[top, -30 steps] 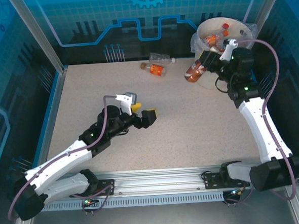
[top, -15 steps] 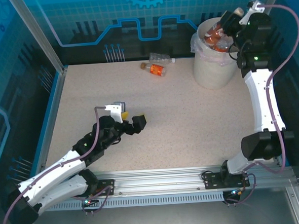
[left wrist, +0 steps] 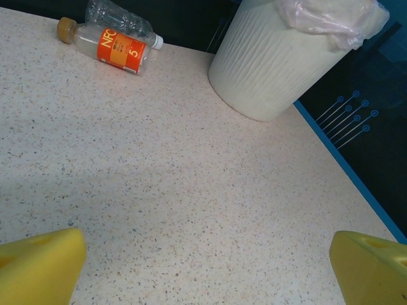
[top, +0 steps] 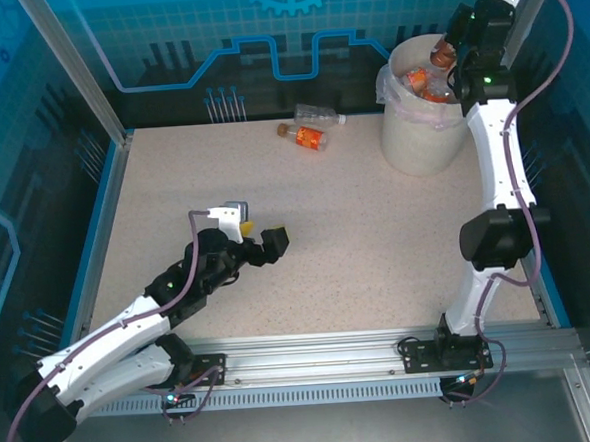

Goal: Put the plastic bottles in the bin

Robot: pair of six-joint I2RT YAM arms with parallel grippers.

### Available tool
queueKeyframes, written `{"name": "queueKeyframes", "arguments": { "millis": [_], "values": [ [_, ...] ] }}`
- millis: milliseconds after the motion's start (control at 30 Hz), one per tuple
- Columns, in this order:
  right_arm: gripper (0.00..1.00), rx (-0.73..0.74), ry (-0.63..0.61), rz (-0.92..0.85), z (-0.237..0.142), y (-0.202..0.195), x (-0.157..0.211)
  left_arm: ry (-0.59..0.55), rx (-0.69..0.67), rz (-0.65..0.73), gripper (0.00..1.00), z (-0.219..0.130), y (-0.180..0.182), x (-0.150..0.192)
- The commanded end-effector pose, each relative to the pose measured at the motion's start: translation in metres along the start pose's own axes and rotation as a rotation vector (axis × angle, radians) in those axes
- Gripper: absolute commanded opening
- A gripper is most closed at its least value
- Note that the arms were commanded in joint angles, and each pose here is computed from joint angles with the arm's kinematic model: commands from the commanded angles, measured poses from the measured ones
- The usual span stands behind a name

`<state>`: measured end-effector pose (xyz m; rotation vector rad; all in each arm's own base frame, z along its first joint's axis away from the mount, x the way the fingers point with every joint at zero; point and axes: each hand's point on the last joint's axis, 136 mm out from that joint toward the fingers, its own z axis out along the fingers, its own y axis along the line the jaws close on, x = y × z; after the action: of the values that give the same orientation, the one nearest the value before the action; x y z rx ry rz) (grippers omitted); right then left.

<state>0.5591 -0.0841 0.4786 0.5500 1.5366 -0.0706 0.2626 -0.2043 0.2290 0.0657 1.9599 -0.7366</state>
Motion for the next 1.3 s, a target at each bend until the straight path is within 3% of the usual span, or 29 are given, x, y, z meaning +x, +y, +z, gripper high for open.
{"name": "queueKeyframes", "arguments": {
  "millis": [0,100,300,567,867,1067,1267],
  "values": [
    [0.46,0.208,-0.060,0.002,-0.001,-0.037,-0.019,-0.011,-0.021,-0.024,0.99,0.002,0.004,-0.001],
    [0.58,0.288,-0.059,0.007,0.000,-0.051,-0.011,-0.011,-0.027,-0.024,0.99,0.003,0.005,-0.001],
    [0.73,0.293,-0.062,-0.040,-0.001,-0.042,-0.008,-0.008,-0.026,-0.023,0.99,0.007,0.004,-0.002],
    [0.80,0.150,0.069,-0.101,-0.012,-0.021,0.010,0.016,-0.051,-0.045,0.99,0.014,0.009,0.004],
    [1.00,-0.141,0.178,-0.278,-0.063,0.035,0.030,0.063,-0.169,-0.137,0.99,0.031,0.031,0.013],
    [1.00,-0.532,0.259,-0.311,-0.123,0.093,0.063,0.052,-0.274,-0.249,0.99,0.041,0.052,0.014],
    [1.00,-0.837,0.350,-0.391,-0.197,0.134,0.116,0.127,-0.351,-0.378,0.99,0.057,0.069,0.018]
  ]
}}
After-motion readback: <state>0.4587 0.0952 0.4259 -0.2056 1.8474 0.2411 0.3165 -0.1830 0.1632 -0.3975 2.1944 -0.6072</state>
